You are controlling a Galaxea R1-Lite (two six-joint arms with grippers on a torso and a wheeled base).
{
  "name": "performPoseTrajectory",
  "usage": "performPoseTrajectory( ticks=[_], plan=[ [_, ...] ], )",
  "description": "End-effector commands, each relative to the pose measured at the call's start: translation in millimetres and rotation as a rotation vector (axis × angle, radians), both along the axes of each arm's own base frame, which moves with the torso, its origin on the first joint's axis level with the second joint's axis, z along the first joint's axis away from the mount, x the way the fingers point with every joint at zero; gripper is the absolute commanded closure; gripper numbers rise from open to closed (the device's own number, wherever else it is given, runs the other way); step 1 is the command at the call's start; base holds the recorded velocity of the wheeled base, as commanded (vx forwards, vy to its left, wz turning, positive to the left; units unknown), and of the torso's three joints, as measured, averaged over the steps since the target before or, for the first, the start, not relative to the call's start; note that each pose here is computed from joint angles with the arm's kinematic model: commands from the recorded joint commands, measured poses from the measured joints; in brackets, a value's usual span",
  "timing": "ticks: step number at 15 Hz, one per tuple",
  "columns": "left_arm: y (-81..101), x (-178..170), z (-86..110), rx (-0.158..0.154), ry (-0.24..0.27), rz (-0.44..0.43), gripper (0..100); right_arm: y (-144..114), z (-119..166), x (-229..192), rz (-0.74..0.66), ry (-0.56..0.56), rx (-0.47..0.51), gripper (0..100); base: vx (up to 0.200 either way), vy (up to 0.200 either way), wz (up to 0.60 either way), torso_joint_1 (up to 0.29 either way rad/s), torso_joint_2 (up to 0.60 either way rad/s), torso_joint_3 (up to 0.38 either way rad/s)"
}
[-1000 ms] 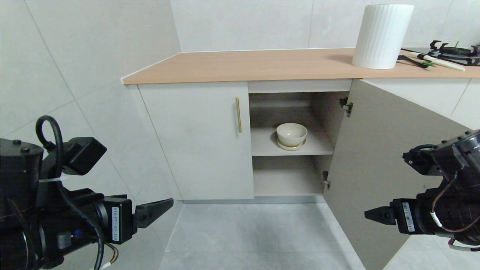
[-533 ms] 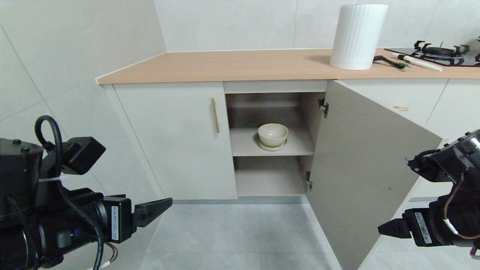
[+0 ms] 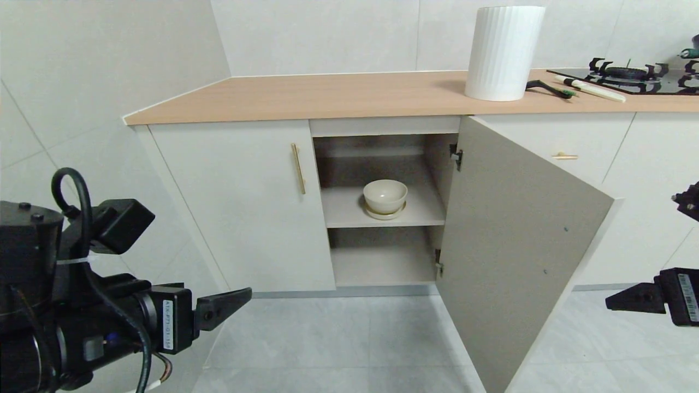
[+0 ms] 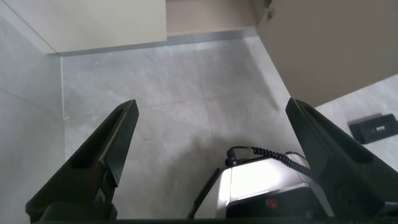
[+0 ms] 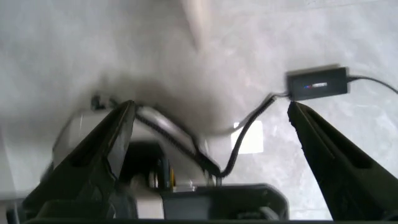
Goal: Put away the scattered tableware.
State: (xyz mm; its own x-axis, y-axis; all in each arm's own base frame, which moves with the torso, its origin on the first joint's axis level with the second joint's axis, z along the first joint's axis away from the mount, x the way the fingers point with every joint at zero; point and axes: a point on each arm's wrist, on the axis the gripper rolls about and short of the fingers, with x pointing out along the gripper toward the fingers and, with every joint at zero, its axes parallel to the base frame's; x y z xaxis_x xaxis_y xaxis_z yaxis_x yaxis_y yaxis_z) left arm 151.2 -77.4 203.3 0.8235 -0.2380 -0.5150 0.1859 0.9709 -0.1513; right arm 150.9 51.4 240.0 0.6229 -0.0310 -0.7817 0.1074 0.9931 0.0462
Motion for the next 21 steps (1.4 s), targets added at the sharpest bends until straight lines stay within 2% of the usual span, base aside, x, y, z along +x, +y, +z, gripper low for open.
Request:
performPoseTrajectory(
  ticks=[1, 3, 6, 8, 17, 21],
  plan=[
    [0.2, -0.1, 0.2, 0.000, -0.001, 0.001, 0, -18.0, 7.4, 2.4, -0.086, -0.036, -0.009, 0, 0.000, 0.000, 0.00, 0.000, 0.00, 0.000],
    [0.2, -0.1, 0.2, -0.001, -0.001, 0.002, 0, -30.3, 10.6, 7.3, -0.141, -0.045, -0.026, 0, 0.000, 0.000, 0.00, 0.000, 0.00, 0.000],
    [0.0, -0.4, -0.3, -0.001, 0.001, -0.001, 0, -51.3, -2.5, 40.1, -0.265, -0.027, -0.043, 0, 0.000, 0.000, 0.00, 0.000, 0.00, 0.000],
    [0.3, -0.6, 0.0, -0.003, 0.000, -0.001, 0, -53.9, -11.0, 56.7, -0.283, -0.018, -0.034, 0, 0.000, 0.000, 0.00, 0.000, 0.00, 0.000],
    [1.3, -2.4, -2.2, -0.001, 0.005, -0.002, 0, -51.8, -33.9, 102.4, -0.396, -0.099, 0.072, 0, 0.000, 0.000, 0.00, 0.000, 0.00, 0.000],
    [1.1, -2.1, -2.3, -0.001, 0.005, -0.002, 0, -36.6, -39.8, 106.3, -0.364, -0.086, 0.098, 0, 0.000, 0.000, 0.00, 0.000, 0.00, 0.000]
  ],
)
